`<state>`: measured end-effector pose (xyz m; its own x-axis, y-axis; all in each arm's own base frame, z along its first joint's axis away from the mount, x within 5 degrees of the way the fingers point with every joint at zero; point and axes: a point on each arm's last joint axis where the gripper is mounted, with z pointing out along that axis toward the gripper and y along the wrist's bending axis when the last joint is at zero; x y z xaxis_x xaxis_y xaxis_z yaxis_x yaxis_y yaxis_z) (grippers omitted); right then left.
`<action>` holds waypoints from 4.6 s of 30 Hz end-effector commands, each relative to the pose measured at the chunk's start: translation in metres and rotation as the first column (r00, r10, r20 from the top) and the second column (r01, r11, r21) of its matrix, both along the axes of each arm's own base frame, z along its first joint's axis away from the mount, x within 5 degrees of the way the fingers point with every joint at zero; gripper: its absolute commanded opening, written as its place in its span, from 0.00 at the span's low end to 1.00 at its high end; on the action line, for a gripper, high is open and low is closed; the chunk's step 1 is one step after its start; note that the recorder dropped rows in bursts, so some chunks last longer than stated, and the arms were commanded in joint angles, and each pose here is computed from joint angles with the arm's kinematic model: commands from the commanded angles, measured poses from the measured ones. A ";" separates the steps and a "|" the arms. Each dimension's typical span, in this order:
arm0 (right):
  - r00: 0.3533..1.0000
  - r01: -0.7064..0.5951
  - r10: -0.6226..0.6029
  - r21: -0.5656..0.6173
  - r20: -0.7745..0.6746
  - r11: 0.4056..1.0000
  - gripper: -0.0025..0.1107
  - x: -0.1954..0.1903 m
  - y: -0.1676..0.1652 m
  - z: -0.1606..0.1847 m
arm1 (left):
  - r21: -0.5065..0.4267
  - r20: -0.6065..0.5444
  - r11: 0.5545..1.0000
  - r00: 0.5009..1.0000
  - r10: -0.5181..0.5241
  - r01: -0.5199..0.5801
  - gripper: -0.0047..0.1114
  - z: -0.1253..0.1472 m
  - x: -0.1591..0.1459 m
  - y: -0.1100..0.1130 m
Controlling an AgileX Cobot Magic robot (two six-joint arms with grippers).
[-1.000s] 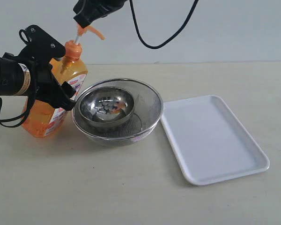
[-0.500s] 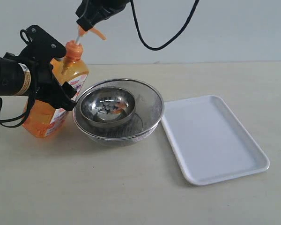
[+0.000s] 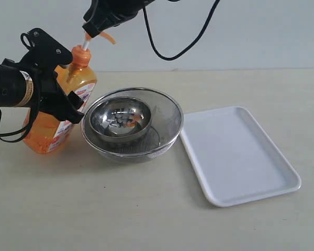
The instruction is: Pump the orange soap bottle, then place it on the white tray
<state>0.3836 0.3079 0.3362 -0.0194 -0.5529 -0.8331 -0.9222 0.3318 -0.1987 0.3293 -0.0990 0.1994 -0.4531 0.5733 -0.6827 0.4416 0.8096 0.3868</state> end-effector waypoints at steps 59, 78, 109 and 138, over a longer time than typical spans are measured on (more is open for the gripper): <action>0.985 -0.104 0.093 -0.071 -0.146 0.992 0.02 -0.020 0.016 -0.020 | -0.016 0.001 0.999 1.000 -0.030 0.030 0.08 0.003 -0.002 -0.005; 0.981 -0.123 0.106 -0.100 -0.161 0.987 0.02 -0.023 0.030 -0.038 | -0.018 0.000 0.999 0.999 -0.032 0.032 0.08 0.003 -0.002 -0.005; 0.988 0.093 -0.082 -0.082 0.134 0.992 0.02 -0.020 -0.010 0.038 | -0.027 0.013 0.999 0.999 -0.038 0.039 0.08 0.008 -0.003 -0.005; 0.999 0.020 -0.026 -0.130 -0.041 0.991 0.02 -0.018 -0.007 0.010 | -0.035 0.008 0.998 0.999 -0.050 0.050 0.08 0.008 -0.004 -0.007</action>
